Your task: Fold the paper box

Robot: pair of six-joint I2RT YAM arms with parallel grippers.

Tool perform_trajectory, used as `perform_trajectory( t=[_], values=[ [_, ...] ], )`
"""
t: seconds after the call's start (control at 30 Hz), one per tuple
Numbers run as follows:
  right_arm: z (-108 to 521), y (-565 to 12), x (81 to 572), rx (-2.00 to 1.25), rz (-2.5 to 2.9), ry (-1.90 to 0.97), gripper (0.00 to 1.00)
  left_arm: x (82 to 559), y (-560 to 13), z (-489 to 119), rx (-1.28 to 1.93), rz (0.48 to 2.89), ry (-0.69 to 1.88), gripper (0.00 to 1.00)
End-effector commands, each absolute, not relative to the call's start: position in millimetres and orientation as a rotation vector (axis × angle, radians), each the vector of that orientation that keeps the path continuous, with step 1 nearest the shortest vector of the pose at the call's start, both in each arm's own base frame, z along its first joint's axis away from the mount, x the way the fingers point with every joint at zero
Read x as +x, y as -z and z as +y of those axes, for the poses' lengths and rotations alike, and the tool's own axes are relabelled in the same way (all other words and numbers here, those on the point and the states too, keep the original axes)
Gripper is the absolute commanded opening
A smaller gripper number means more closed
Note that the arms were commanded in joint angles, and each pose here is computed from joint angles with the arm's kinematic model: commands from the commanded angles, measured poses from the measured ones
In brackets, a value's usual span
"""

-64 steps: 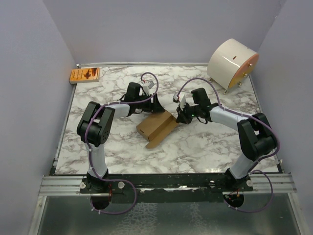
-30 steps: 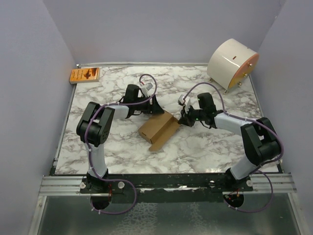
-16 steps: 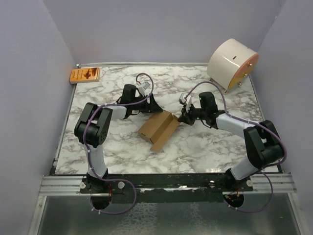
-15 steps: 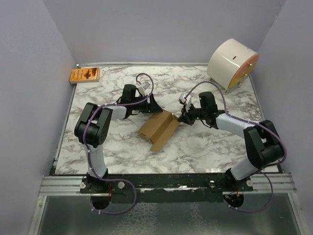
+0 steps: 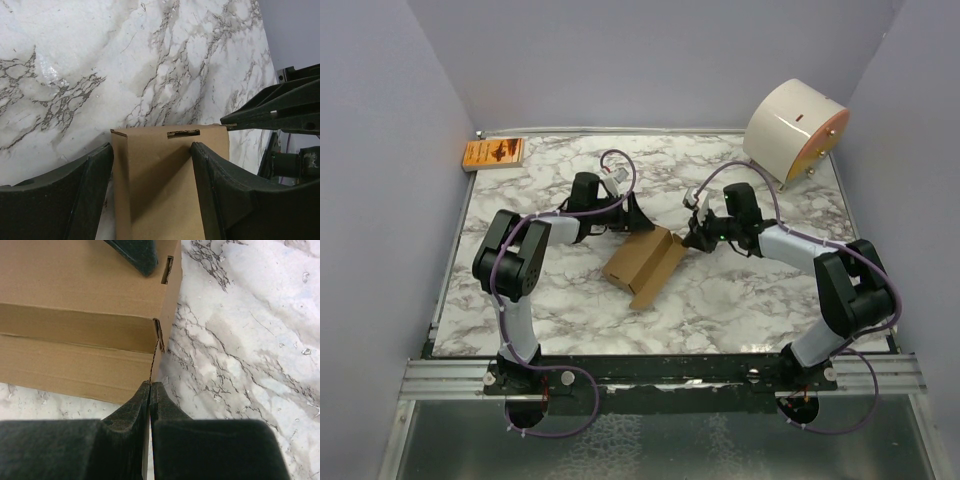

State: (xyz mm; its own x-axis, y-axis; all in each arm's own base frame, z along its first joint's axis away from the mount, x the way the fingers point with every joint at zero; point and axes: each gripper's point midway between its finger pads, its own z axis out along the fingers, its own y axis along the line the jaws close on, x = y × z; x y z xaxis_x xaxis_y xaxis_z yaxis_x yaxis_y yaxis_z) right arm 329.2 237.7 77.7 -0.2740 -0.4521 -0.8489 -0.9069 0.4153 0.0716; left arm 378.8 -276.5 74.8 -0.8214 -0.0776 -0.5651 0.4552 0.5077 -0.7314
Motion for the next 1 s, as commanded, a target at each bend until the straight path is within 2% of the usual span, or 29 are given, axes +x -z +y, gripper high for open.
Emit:
perform_trajectory(
  t=[0.0,0.97],
  values=[
    [243,-82,331,-1.187,1.863,-0.75,0.01,373,-82,-283,0.36,2.184,1.338,0.66],
    [249,-75,329,-1.238,1.886,-0.733,0.01,363,-74,-295,0.419,2.212,1.364,0.66]
  ],
)
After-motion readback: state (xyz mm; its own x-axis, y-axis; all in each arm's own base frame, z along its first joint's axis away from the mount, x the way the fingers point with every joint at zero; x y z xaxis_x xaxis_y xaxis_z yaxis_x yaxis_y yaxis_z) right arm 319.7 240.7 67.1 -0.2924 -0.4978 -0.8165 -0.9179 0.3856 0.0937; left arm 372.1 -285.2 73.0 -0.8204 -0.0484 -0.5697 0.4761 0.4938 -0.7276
